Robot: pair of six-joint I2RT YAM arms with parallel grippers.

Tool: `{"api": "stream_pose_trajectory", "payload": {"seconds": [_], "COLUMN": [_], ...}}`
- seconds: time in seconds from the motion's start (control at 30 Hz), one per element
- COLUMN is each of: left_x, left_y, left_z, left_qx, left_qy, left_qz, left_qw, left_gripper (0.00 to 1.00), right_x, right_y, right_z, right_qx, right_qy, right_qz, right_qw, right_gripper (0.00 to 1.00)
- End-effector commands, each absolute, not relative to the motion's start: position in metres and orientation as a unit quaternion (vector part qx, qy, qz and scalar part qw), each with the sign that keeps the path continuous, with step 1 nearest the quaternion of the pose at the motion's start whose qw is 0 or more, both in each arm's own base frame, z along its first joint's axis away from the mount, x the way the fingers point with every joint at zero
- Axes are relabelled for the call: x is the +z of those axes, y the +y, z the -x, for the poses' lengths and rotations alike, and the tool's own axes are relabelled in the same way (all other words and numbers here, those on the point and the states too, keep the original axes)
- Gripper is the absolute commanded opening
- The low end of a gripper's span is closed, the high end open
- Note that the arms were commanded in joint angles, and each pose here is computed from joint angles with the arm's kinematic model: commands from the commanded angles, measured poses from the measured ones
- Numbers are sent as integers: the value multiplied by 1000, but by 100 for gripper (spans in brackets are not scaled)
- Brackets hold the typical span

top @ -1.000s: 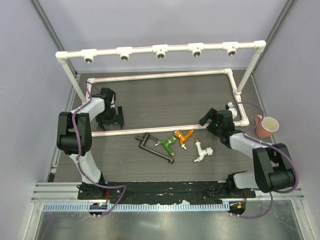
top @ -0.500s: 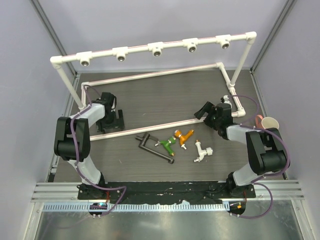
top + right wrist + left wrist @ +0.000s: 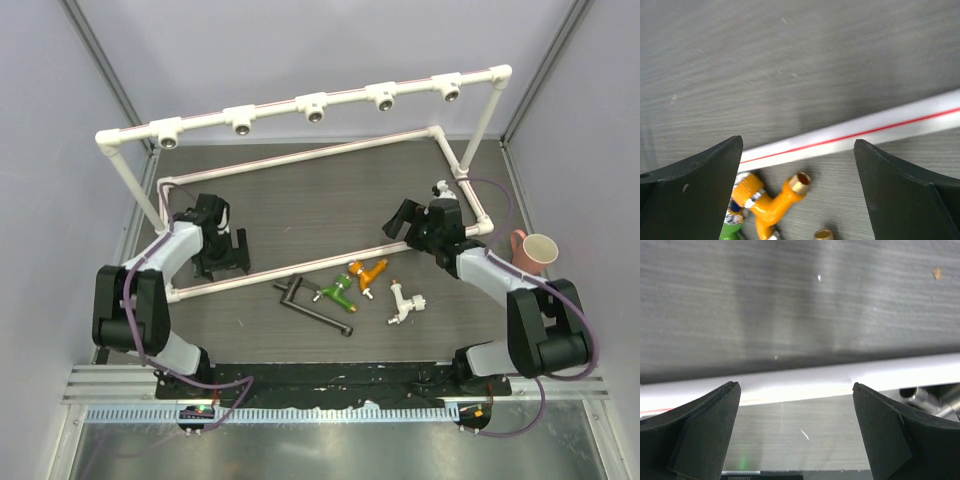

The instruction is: Install the water faucets

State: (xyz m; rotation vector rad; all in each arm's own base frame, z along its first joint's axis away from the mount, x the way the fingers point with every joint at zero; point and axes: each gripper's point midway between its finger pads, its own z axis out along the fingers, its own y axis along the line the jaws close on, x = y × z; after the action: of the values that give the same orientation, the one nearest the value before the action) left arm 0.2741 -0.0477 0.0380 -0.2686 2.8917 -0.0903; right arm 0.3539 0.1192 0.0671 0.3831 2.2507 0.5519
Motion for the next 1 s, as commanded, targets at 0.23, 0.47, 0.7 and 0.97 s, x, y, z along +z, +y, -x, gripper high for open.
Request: {"api": "stream_pose_trajectory", "payload": {"seconds": [0.23, 0.47, 0.7, 0.97], "left_x": [95, 73, 54, 62], "left_y": [-4, 28, 74, 153], "left_z": [-310, -365, -383, -357], "left_qx": [85, 91, 107, 126], "left_qy": [957, 943, 925, 863], "left_qz": [148, 223, 291, 430], "left_qw": [233, 231, 219, 233], "left_gripper": [100, 100, 100, 100], "right_x": [178, 193, 184, 177], "right_y": [111, 112, 109, 108], "right_z": [-343, -313, -297, -294], "right_qx": [230, 247, 249, 244], "right_qy": [824, 811, 814, 820], "right_qz": [-97, -69, -72, -73], "right_qw": [508, 526, 519, 512], "right_gripper": [100, 100, 100, 100]}}
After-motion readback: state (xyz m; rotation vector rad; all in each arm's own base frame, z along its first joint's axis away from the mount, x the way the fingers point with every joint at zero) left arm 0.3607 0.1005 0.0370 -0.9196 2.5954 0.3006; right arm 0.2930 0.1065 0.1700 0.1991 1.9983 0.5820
